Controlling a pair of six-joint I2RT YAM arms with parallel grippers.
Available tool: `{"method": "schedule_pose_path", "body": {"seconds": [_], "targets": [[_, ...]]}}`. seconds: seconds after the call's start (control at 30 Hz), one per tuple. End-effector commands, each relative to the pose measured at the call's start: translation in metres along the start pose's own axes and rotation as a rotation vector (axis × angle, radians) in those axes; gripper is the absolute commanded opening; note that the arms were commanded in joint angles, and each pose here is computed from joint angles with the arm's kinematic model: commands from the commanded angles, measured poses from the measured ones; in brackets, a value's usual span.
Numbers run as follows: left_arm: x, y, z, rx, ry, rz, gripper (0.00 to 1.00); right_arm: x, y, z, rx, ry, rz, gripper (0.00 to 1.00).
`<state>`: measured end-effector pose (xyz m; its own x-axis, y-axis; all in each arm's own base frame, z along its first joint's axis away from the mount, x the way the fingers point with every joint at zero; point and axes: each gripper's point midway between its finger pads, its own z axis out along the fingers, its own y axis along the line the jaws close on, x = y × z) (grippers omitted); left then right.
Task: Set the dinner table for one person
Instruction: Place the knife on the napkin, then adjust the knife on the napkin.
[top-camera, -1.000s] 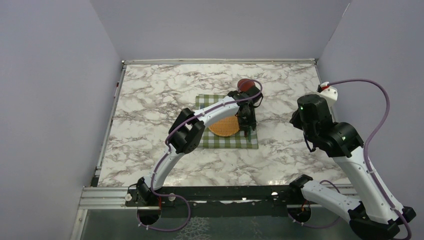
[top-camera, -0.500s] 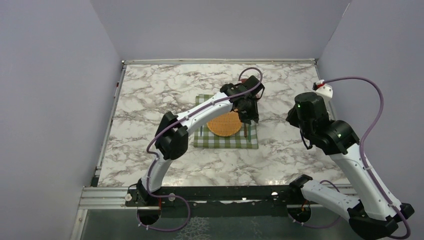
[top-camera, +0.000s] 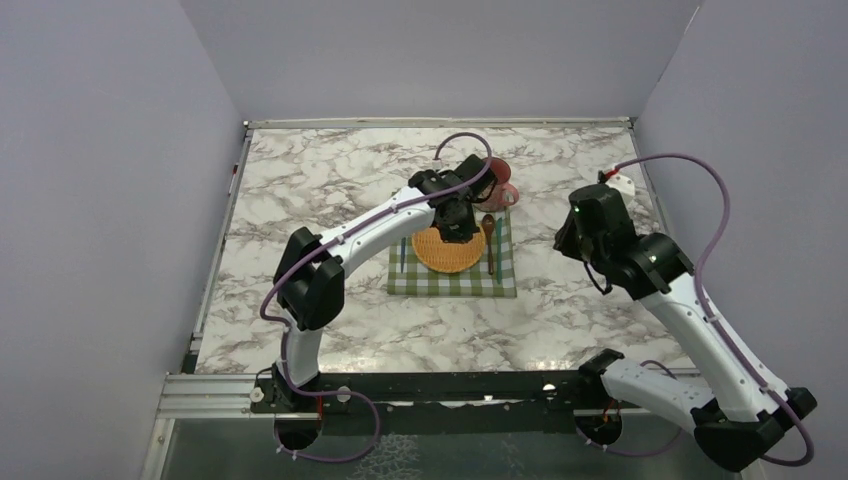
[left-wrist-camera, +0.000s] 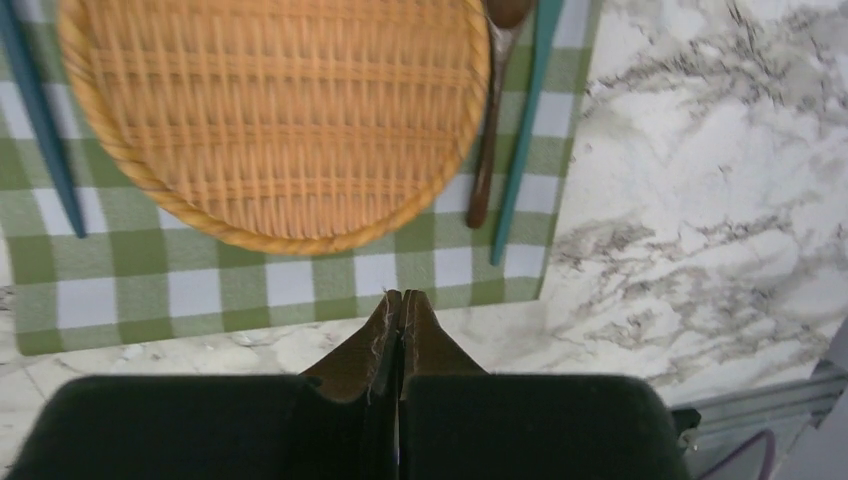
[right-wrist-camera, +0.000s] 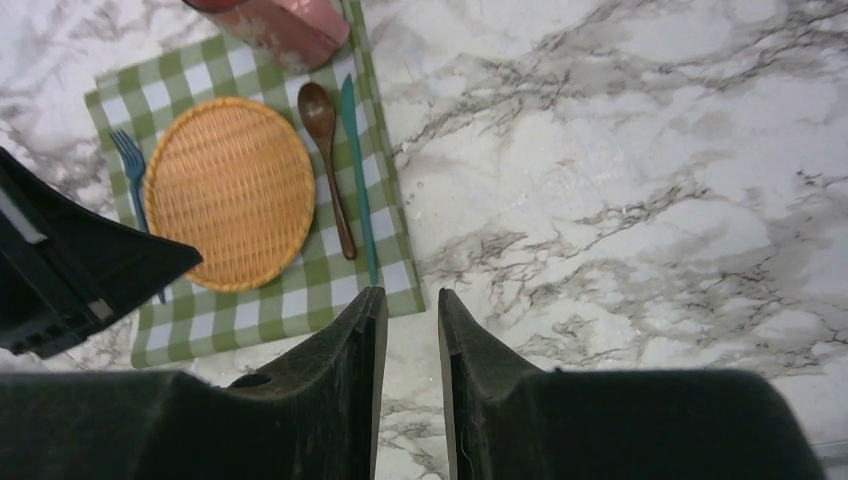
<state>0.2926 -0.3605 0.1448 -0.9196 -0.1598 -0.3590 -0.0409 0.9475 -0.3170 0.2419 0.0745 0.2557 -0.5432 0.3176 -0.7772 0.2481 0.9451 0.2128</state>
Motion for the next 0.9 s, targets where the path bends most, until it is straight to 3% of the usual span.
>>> {"method": "schedule_pose_path", "body": {"seconds": [0.0,0.4,0.6,0.87], "targets": [[-0.045,0.029,-0.025,-0.046,-0.144,-0.06,0.0,0.033,0.022,0.016,-0.076,0.141,-0.037,0.31],[-0.122,0.106,-0.073,-0.172,-0.368,-0.125,0.0,0.092,0.053,0.062,-0.131,0.39,-0.167,0.3],[-0.126,0.14,-0.085,-0.233,-0.398,-0.139,0.0,0.118,0.057,0.08,-0.137,0.466,-0.187,0.3],[-0.121,0.151,-0.084,-0.238,-0.385,-0.151,0.0,0.154,0.057,0.11,-0.133,0.561,-0.26,0.29]]}}
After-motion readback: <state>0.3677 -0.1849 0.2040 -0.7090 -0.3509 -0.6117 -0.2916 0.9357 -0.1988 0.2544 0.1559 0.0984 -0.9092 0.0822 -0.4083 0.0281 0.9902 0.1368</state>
